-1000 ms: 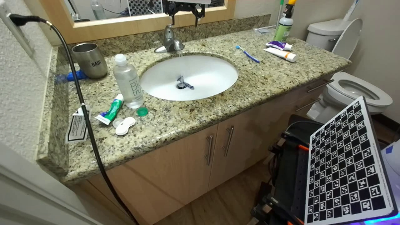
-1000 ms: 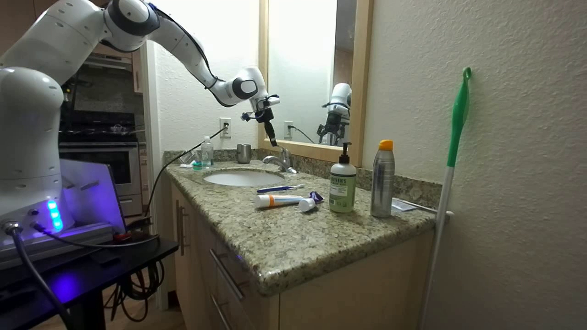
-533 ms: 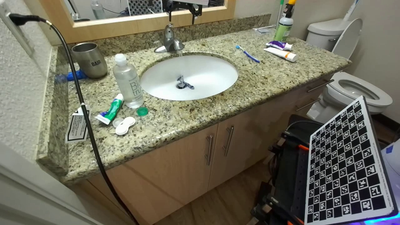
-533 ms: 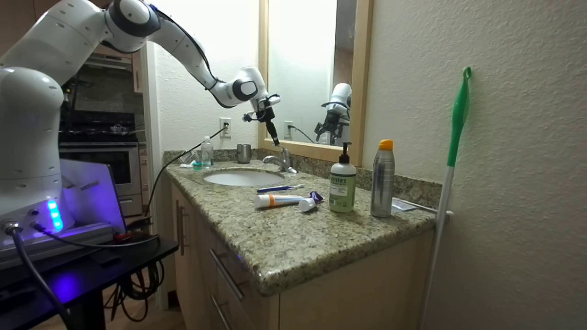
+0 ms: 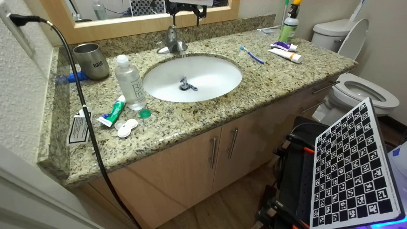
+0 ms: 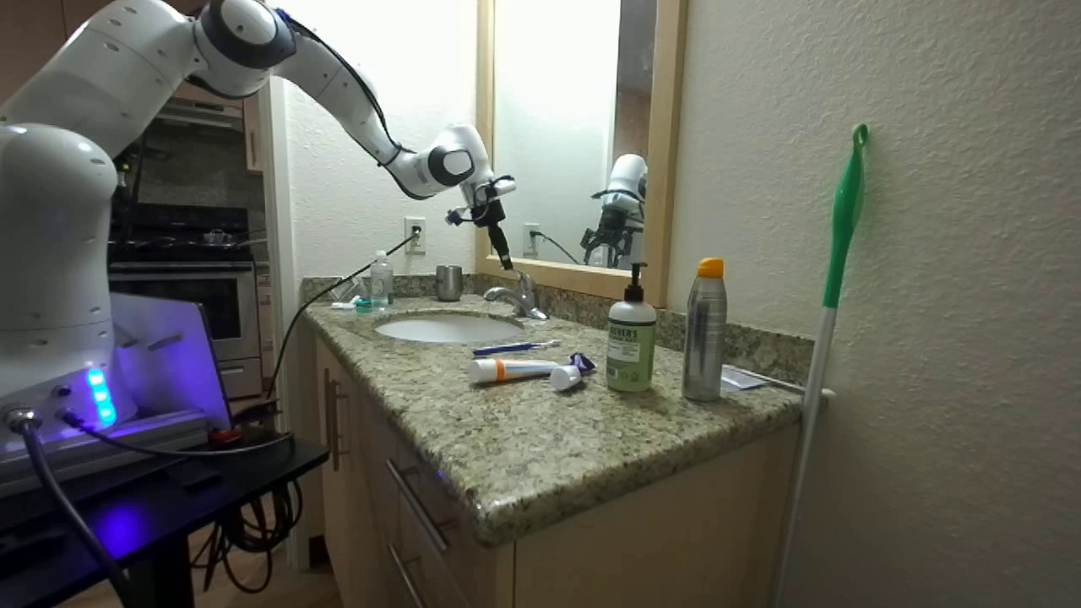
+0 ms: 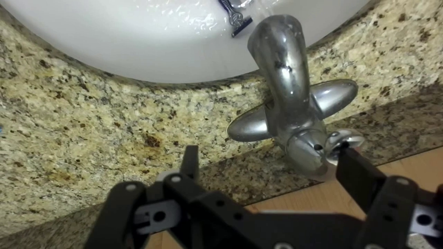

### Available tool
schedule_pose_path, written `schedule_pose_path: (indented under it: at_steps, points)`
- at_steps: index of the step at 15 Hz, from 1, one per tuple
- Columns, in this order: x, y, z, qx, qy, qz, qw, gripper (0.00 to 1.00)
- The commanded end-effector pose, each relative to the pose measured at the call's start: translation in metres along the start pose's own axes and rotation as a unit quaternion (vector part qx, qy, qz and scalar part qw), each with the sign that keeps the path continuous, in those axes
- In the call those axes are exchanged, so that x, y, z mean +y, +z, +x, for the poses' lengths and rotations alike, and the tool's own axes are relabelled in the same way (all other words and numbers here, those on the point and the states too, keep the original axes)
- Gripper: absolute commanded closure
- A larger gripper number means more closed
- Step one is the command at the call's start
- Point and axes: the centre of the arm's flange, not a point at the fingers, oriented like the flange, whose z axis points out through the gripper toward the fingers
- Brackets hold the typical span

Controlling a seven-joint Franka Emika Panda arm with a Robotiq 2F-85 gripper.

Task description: Close the tap

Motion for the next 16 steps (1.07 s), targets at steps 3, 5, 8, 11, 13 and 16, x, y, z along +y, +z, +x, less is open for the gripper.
schedule_pose_path:
  at_steps: [3, 5, 8, 11, 13, 16]
  points:
    - [-0.004, 0.008, -0.005, -0.037, -0.016, -0.033, 0.9986, 0.00]
    - [-0.006, 0.010, -0.002, -0.072, -0.011, -0.054, 0.9959, 0.00]
    - [-0.008, 0.021, -0.002, -0.148, 0.003, -0.105, 0.9834, 0.00]
    - [-0.009, 0.022, -0.011, -0.166, 0.018, -0.125, 0.9781, 0.00]
    - [-0.006, -0.009, -0.021, -0.131, 0.013, -0.066, 0.9891, 0.00]
    - [-0.003, -0.063, -0.018, -0.090, 0.000, 0.010, 0.9959, 0.00]
